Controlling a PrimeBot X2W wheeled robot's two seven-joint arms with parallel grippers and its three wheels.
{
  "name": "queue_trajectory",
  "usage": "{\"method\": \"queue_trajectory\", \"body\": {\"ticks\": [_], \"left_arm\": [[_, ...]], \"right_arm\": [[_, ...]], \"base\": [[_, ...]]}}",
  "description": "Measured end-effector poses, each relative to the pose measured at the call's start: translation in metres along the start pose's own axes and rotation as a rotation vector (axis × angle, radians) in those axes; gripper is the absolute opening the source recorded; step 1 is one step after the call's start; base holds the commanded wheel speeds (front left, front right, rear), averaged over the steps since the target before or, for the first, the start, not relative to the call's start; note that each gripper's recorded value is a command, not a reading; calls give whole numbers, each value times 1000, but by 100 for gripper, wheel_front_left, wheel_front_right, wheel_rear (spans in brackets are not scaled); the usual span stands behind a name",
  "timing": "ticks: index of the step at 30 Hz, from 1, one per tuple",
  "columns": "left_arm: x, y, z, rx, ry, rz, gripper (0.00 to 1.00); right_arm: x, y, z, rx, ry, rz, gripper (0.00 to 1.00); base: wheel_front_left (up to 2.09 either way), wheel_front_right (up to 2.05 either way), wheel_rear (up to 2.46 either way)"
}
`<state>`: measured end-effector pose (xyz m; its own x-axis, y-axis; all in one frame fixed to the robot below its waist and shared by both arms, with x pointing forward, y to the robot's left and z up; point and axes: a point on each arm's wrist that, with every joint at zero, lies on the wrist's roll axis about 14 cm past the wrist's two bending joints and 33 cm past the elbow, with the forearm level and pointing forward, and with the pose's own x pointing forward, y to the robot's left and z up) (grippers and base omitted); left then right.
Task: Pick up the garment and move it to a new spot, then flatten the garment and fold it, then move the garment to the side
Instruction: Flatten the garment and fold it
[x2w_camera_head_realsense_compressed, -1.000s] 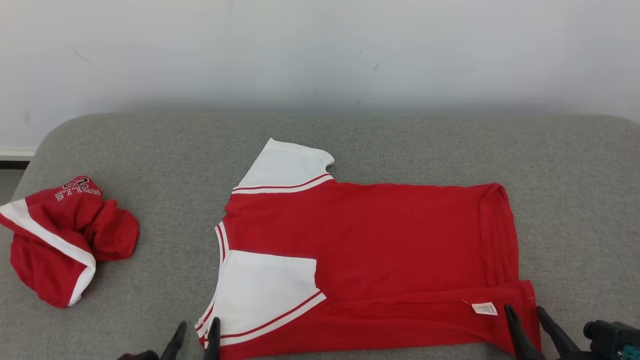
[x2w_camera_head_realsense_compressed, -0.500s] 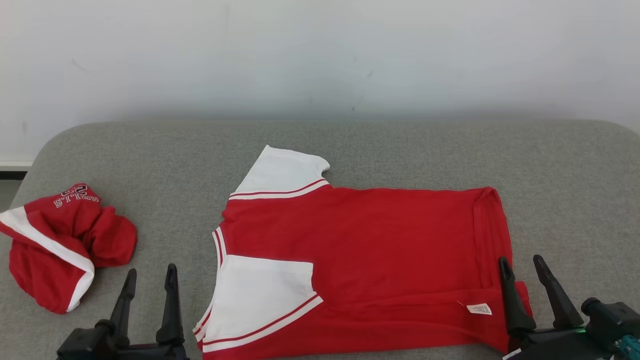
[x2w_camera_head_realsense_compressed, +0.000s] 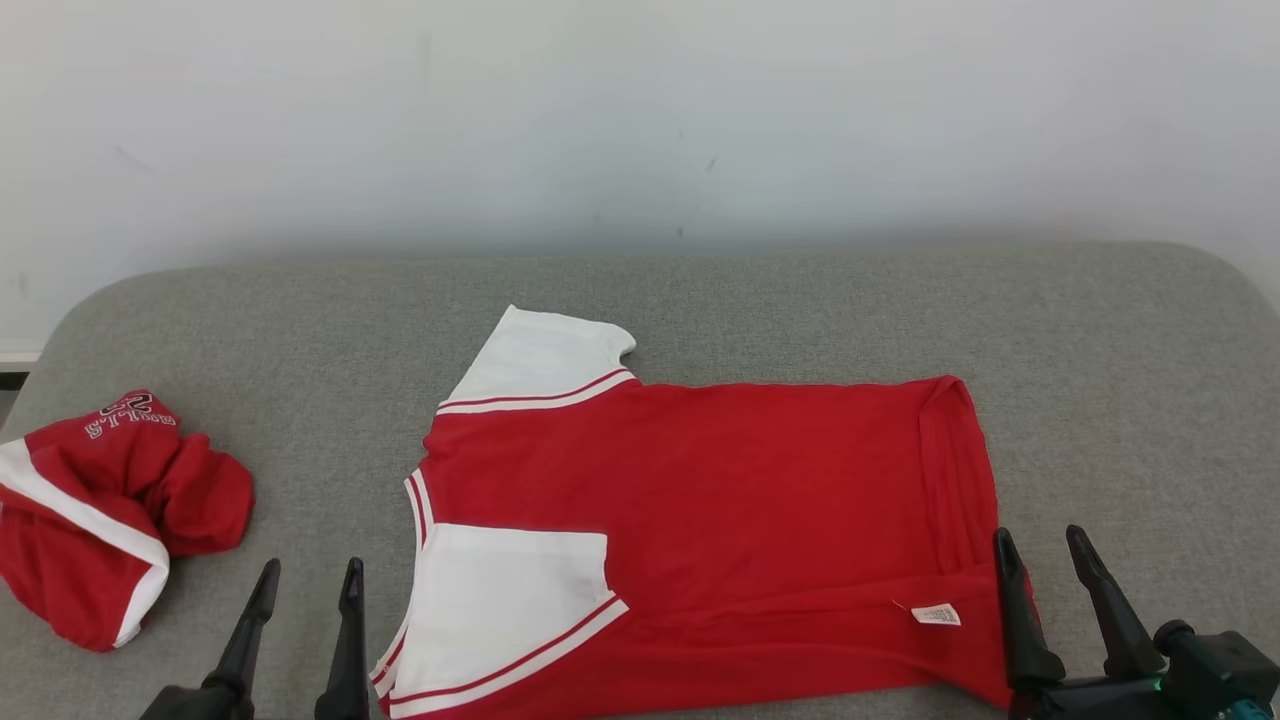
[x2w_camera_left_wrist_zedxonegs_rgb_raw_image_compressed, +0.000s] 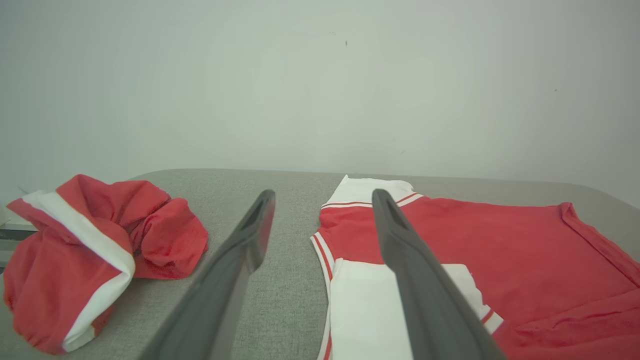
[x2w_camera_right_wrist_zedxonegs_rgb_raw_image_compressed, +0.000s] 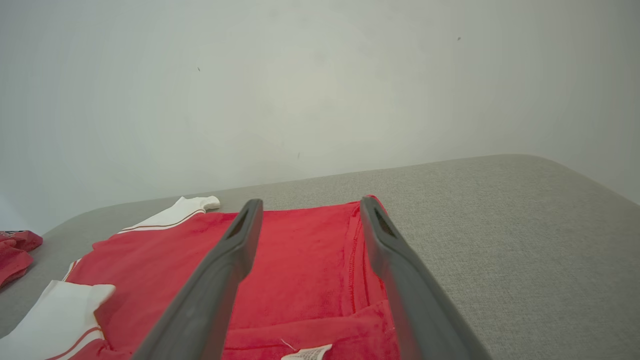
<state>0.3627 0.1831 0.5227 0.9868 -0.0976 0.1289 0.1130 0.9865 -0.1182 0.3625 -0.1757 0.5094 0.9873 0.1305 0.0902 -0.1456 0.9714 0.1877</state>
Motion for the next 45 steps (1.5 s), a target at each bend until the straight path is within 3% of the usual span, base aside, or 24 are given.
{"method": "queue_trajectory", "body": {"ticks": [23,32,40,45], "left_arm": [[-7,12,-8,32,32,12,100],[58,10,9,83,36,-87,100],[137,-8,18,105,86,-225,100],[190,-14,-7,136,193,-289,100]], "right_arm": [[-2,-15,-8,-11,42,-49,100],[40,-34,-8,-43,117,-56,100],[102,-47,-12,-95,201,-41,100],[137,-58,-43,-127,343,-31,100]], "base": [[0,0,0],[0,0,0],[0,0,0],[0,0,0]]}}
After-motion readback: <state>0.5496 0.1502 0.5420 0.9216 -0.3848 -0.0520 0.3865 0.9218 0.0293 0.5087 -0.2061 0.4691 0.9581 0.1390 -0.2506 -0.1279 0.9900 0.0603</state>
